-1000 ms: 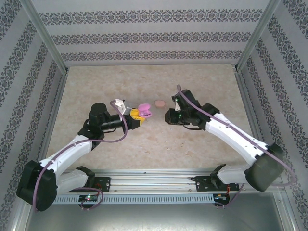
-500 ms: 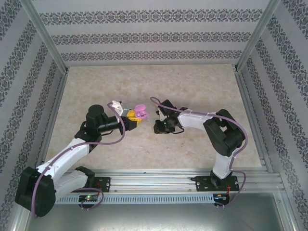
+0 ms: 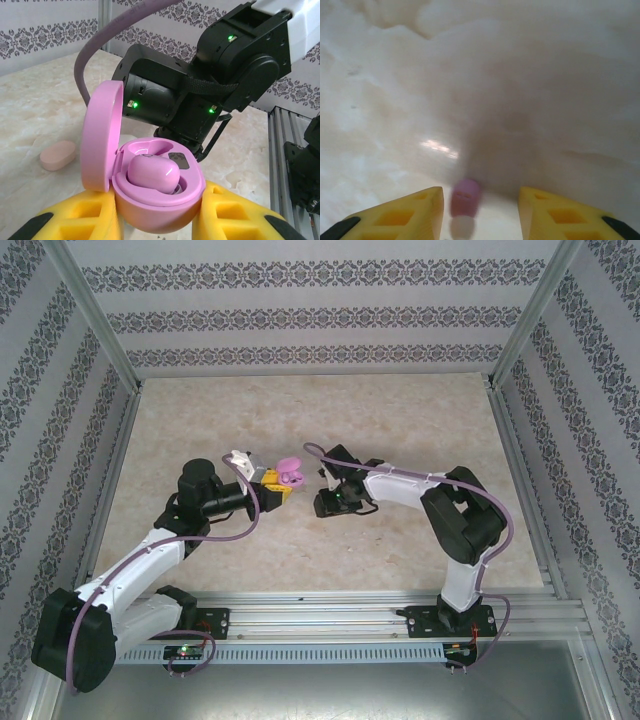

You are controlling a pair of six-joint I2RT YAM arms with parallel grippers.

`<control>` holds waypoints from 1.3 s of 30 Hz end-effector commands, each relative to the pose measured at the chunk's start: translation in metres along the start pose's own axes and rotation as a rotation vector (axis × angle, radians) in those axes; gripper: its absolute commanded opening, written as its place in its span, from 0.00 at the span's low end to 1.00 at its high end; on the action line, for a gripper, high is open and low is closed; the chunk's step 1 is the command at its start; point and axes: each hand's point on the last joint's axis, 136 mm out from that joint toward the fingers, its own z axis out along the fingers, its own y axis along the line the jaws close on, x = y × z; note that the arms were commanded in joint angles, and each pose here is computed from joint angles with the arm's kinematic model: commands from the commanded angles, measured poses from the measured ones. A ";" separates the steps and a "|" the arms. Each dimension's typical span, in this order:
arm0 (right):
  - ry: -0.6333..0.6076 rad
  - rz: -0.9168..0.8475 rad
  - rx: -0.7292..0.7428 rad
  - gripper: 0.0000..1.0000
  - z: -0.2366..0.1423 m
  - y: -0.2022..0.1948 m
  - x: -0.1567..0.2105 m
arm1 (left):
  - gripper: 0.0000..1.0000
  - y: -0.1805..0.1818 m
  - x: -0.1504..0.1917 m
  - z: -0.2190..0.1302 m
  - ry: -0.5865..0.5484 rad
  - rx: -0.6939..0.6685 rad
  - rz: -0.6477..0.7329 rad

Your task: Insert the wireless bluetooth earbuds into the charging case

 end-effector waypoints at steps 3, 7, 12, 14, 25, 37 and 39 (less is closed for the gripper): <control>-0.045 -0.011 0.141 0.44 -0.038 -0.020 -0.009 | 0.21 -0.001 -0.005 -0.005 -0.017 -0.002 0.029; -0.050 -0.007 0.153 0.43 -0.046 -0.021 -0.010 | 0.21 -0.002 -0.006 -0.007 -0.021 -0.005 0.032; -0.050 -0.024 0.121 0.36 -0.046 -0.011 -0.010 | 0.21 -0.003 -0.008 -0.009 -0.027 -0.005 0.036; -0.060 -0.075 0.127 0.32 -0.047 -0.003 -0.011 | 0.21 -0.003 -0.008 -0.010 -0.027 -0.006 0.036; 0.038 -0.296 0.297 0.28 -0.022 0.002 -0.004 | 0.21 -0.004 -0.007 -0.012 -0.026 -0.013 0.036; 0.084 -0.359 0.368 0.29 -0.007 0.004 -0.003 | 0.21 -0.003 -0.006 -0.013 -0.025 -0.019 0.035; 0.091 -0.360 0.366 0.28 -0.004 0.005 -0.002 | 0.21 -0.002 -0.007 -0.013 -0.026 -0.020 0.035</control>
